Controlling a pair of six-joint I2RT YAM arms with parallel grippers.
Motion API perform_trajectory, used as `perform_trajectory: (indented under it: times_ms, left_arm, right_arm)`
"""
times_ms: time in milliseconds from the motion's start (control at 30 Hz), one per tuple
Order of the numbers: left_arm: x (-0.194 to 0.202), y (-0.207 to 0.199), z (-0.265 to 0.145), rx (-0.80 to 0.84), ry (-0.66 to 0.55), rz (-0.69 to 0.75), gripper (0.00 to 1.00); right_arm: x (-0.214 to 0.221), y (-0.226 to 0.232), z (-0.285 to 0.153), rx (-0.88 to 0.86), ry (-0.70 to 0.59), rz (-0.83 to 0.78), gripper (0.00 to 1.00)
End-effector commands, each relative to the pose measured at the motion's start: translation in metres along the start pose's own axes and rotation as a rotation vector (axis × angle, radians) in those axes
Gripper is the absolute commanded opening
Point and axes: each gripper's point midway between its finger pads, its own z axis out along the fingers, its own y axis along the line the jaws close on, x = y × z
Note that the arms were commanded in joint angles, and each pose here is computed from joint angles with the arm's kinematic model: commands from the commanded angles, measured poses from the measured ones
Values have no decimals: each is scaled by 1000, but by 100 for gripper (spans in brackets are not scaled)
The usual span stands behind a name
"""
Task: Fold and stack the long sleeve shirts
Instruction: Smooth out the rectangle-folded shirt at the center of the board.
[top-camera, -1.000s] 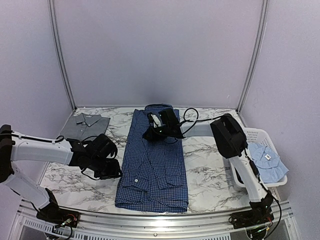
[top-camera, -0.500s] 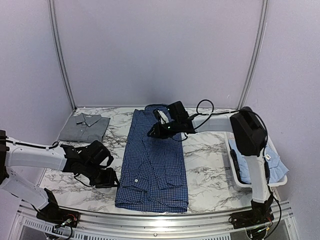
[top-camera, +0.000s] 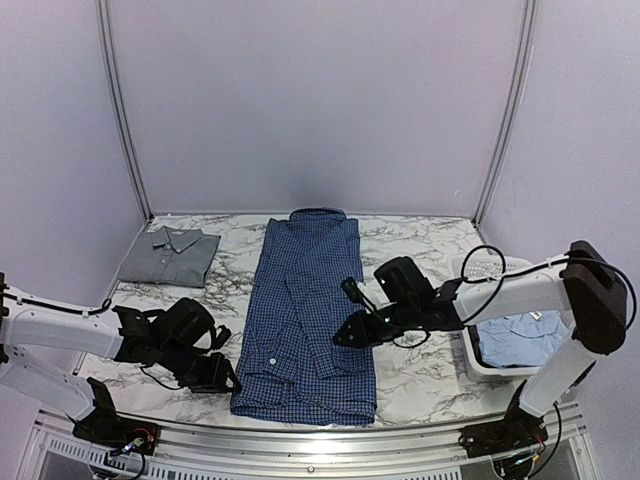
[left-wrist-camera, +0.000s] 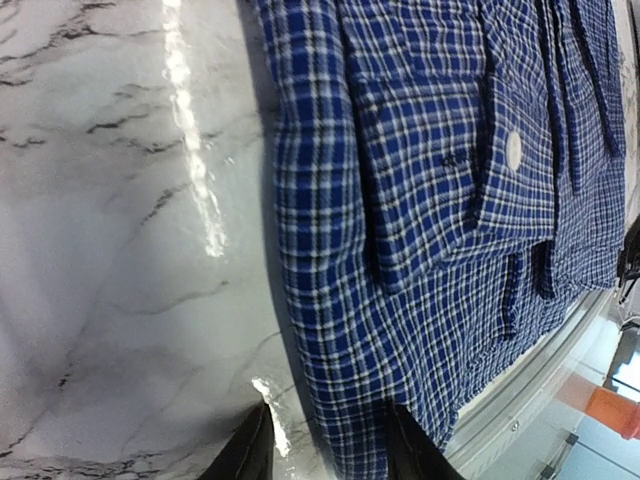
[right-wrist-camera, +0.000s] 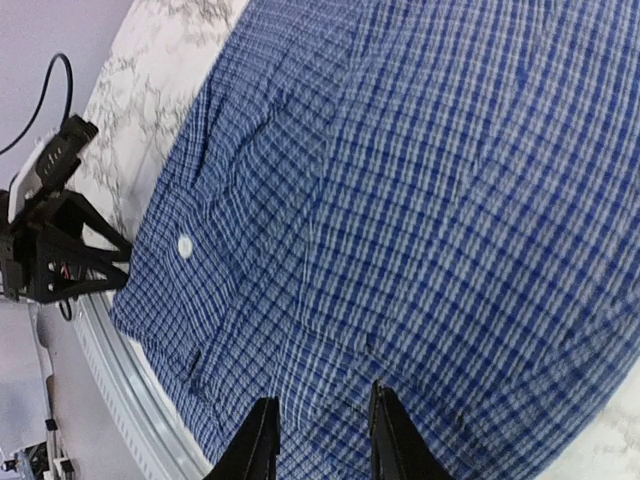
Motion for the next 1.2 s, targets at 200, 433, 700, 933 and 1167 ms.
perform_trajectory:
  times_ms: [200,433,700,933,1167]
  left_arm:
    - [44,28,18,-125,104,-3,30]
    - [60,45,22,-205,148,-18,21]
    - [55,47,11,-235,107,-24,31]
    - [22,27,-13,-192,-2,-1,50]
    - [-32,20,-25,-125,-66,-9,56]
  right_arm:
    - [72,11,-19,14,69,78,24]
    - [118,12,-26,-12,143,114,22]
    - [154,7,-28,4,236,130,22]
    - [124,5,-55,78,129,127,35]
    - [94,-12,-57,66,61,184,45]
